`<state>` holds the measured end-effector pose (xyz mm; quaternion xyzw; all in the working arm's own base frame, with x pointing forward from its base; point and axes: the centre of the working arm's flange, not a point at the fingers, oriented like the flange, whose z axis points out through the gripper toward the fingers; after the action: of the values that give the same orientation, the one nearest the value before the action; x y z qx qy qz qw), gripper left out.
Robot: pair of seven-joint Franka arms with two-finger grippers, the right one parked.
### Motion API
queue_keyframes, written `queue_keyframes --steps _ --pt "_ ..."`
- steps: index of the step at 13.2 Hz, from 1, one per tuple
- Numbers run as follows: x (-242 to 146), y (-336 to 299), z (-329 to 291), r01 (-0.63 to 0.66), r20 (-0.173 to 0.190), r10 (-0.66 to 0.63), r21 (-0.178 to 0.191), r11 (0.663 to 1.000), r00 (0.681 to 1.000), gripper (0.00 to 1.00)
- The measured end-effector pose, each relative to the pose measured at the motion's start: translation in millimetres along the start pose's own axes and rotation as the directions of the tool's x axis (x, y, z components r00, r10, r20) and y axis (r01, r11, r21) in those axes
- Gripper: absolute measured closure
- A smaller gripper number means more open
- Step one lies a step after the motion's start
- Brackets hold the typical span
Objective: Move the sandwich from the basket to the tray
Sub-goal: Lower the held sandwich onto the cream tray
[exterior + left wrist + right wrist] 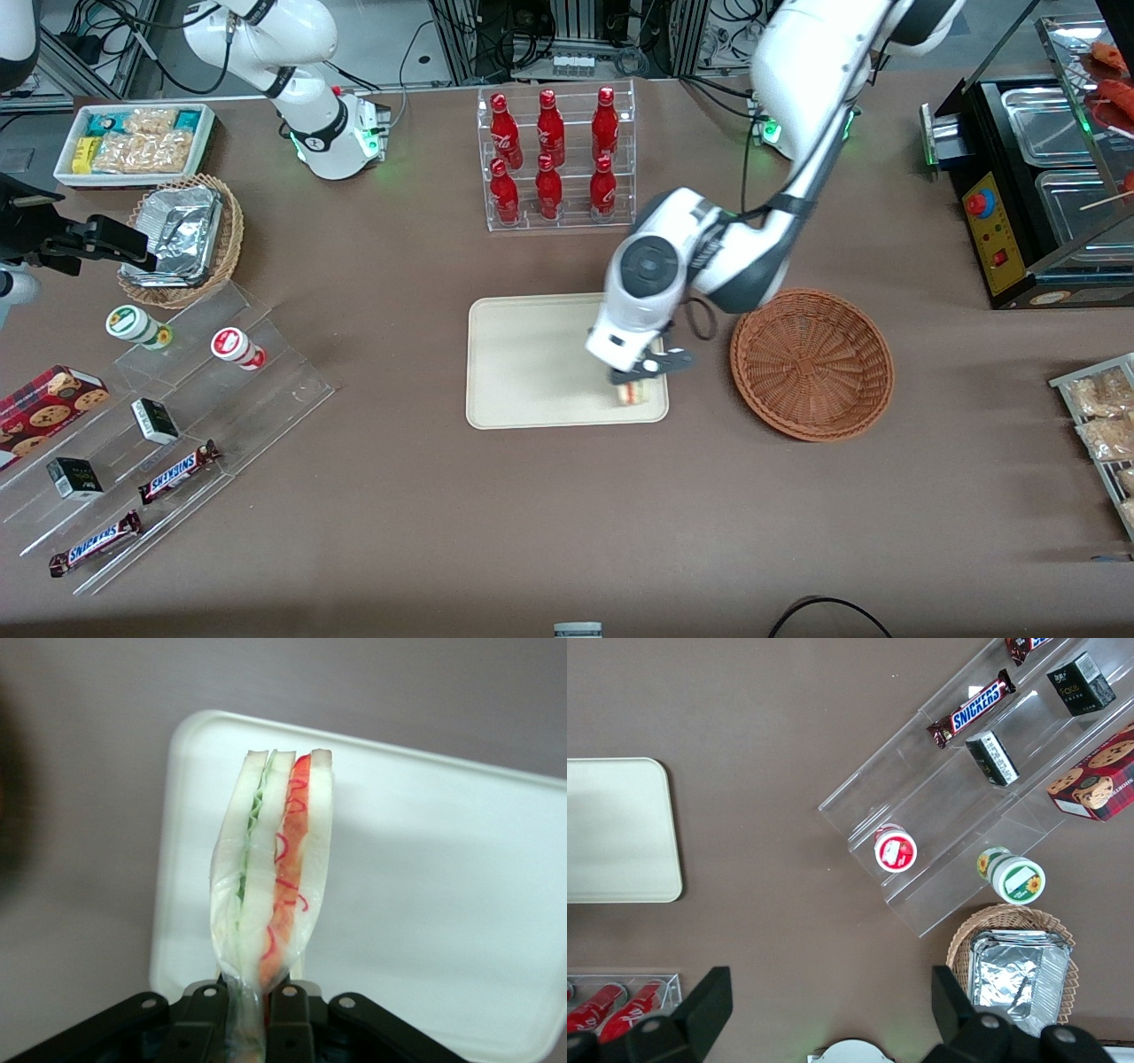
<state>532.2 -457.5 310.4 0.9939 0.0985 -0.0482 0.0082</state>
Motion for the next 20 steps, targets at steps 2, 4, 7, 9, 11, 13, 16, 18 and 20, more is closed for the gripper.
queue_keyframes --steps 2,4,7,9,11,13,16,18,20 --pt "-19.3 29.3 17.7 -0.048 -0.025 0.047 -0.034 0.998 0.999 0.85" --pt "-34.0 45.9 36.8 -0.077 -0.024 0.077 -0.035 0.996 0.997 0.85" --pt "-31.6 50.6 49.5 -0.078 -0.008 0.078 -0.019 0.997 0.997 0.85" --pt "-28.1 52.2 54.9 -0.071 0.003 0.071 -0.006 0.997 0.997 0.85" --pt "-25.9 56.6 59.9 -0.061 0.014 0.061 0.003 0.998 0.998 0.85" --pt "-23.9 60.2 64.3 -0.054 0.018 0.054 0.002 0.999 0.998 0.85" --pt "-25.6 63.2 70.1 -0.034 0.025 0.034 0.004 0.999 0.999 0.85" --pt "-30.2 66.3 71.5 -0.026 0.039 0.027 -0.004 1.0 0.999 0.84" --pt "-30.4 67.5 69.8 -0.022 0.044 0.023 -0.012 1.0 0.999 0.69"
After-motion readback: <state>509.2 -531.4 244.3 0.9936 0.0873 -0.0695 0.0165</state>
